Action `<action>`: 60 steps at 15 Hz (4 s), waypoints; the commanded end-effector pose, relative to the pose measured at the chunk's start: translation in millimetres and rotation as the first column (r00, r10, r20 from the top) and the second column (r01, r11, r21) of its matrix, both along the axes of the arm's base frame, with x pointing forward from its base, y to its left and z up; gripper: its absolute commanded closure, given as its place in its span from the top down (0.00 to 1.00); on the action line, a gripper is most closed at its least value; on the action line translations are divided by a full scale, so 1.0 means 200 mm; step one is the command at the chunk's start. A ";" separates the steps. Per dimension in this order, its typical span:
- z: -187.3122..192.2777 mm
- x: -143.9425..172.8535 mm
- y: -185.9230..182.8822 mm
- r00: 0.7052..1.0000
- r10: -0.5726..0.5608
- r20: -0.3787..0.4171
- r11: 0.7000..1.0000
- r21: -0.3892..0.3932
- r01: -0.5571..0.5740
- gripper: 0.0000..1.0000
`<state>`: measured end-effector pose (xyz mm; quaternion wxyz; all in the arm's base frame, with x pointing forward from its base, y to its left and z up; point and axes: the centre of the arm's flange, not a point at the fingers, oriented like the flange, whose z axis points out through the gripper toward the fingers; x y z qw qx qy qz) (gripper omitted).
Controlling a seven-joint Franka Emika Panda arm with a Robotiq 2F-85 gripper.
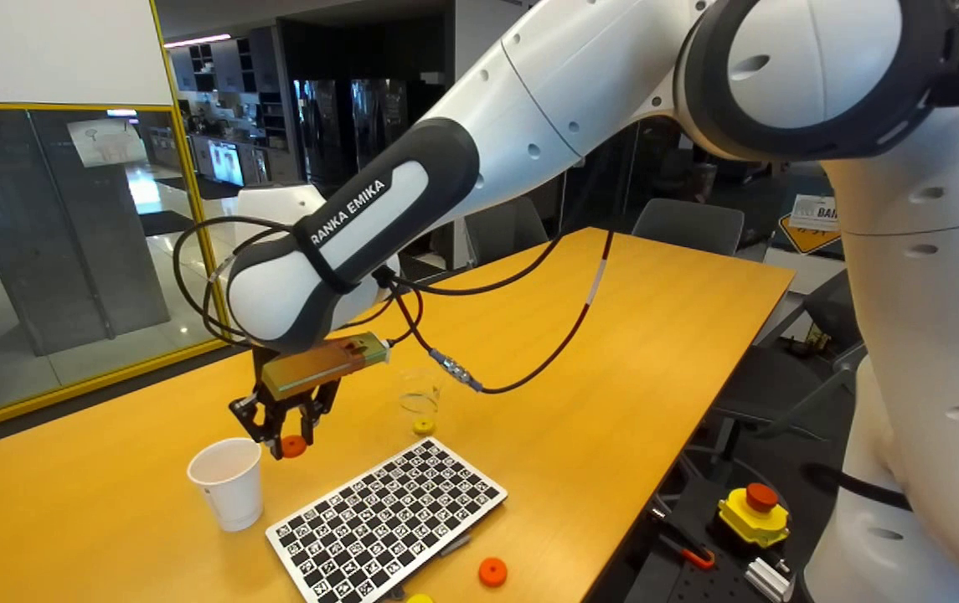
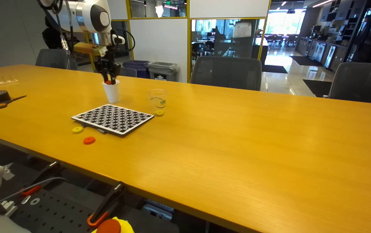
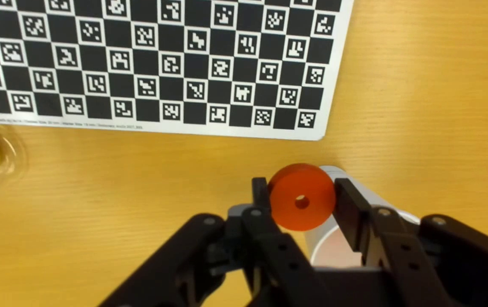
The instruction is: Put the yellow objects inside the transparent cup and the orange objects inside the white cup.
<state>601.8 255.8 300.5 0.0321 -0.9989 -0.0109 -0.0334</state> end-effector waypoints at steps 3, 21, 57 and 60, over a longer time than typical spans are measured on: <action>0.03 0.25 0.21 0.994 0.110 -0.004 0.994 0.010 -0.110 0.24; -0.02 0.43 0.32 0.981 0.192 -0.028 0.981 0.011 -0.191 1.00; -0.43 -0.98 -0.20 0.987 -0.108 -0.117 0.994 -0.004 0.109 1.00; -0.46 -1.00 -0.20 0.989 -0.114 -0.094 0.993 0.019 0.116 1.00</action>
